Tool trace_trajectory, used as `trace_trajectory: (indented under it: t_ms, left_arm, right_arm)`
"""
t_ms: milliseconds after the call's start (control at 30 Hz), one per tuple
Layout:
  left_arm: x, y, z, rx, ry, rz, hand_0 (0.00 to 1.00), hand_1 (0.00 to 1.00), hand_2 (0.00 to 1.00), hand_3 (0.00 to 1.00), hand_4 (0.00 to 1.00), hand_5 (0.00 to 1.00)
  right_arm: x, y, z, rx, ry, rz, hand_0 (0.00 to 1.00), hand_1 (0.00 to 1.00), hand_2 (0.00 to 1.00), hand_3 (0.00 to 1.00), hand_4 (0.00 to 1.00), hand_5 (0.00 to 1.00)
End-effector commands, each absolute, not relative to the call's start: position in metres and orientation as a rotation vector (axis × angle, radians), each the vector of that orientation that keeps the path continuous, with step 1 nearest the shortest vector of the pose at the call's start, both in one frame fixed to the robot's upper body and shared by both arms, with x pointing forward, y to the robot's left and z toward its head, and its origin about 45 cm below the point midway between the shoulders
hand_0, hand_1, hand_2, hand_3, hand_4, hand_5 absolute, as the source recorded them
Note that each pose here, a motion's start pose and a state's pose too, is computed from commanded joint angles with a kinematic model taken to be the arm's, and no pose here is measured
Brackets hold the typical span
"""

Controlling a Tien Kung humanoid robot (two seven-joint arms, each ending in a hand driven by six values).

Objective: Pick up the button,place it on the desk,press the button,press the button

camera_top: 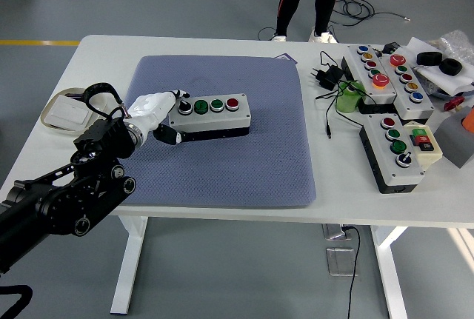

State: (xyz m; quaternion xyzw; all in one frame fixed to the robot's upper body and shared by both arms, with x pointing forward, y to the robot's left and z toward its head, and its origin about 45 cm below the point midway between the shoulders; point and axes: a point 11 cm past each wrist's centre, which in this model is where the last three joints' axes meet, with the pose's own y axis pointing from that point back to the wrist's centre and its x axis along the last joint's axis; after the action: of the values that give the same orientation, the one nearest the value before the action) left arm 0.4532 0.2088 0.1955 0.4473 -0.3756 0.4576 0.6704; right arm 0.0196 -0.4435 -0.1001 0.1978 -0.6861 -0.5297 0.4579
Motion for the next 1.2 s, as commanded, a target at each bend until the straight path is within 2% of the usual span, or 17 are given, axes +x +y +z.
trace_trajectory:
  t_ms: [267,733,767,933,967,1133,1167,1200]
  left_arm:
    - [0.454,0.199,0.198,0.892,-0.848,1.000,0.418,0.305,0.283,0.373,0.494,0.002]
    - [0.451,0.195,0.192,0.886,-0.828,0.960,0.414,0.300,0.279,0.371,0.479,0.002]
    - [0.451,0.195,0.192,0.886,-0.828,0.960,0.434,0.343,0.325,0.422,0.498,0.002]
    - [0.454,0.200,0.193,0.900,-0.831,0.981,0.434,0.343,0.325,0.422,0.498,0.002]
    - [0.454,0.201,0.194,0.903,-0.829,0.984,0.508,0.548,0.569,0.716,0.726,0.002]
    - [0.456,0.206,0.195,0.916,-0.820,0.983,0.508,0.548,0.569,0.716,0.726,0.002]
    - [0.457,0.206,0.195,0.916,-0.819,0.983,0.520,0.668,0.713,0.841,0.954,0.258]
    - [0.457,0.207,0.195,0.916,-0.818,0.983,0.520,0.668,0.713,0.841,0.954,0.258]
  right_arm:
    - [0.017,-0.444,-0.100,0.480,-1.685,-1.304,0.654,0.509,0.549,0.592,0.282,0.405]
    - [0.015,-0.445,-0.100,0.477,-1.683,-1.304,0.654,0.509,0.549,0.592,0.281,0.405]
    - [0.015,-0.445,-0.100,0.477,-1.683,-1.304,0.654,0.509,0.549,0.592,0.281,0.405]
    - [0.017,-0.444,-0.100,0.481,-1.687,-1.305,0.654,0.509,0.549,0.592,0.281,0.405]
    - [0.017,-0.444,-0.100,0.482,-1.687,-1.305,0.653,0.509,0.549,0.592,0.281,0.403]
    - [0.017,-0.444,-0.100,0.482,-1.689,-1.306,0.653,0.509,0.549,0.592,0.281,0.403]
    - [0.017,-0.444,-0.100,0.482,-1.689,-1.306,0.653,0.509,0.549,0.592,0.281,0.403]
    - [0.017,-0.444,-0.100,0.482,-1.689,-1.306,0.653,0.509,0.549,0.592,0.281,0.403]
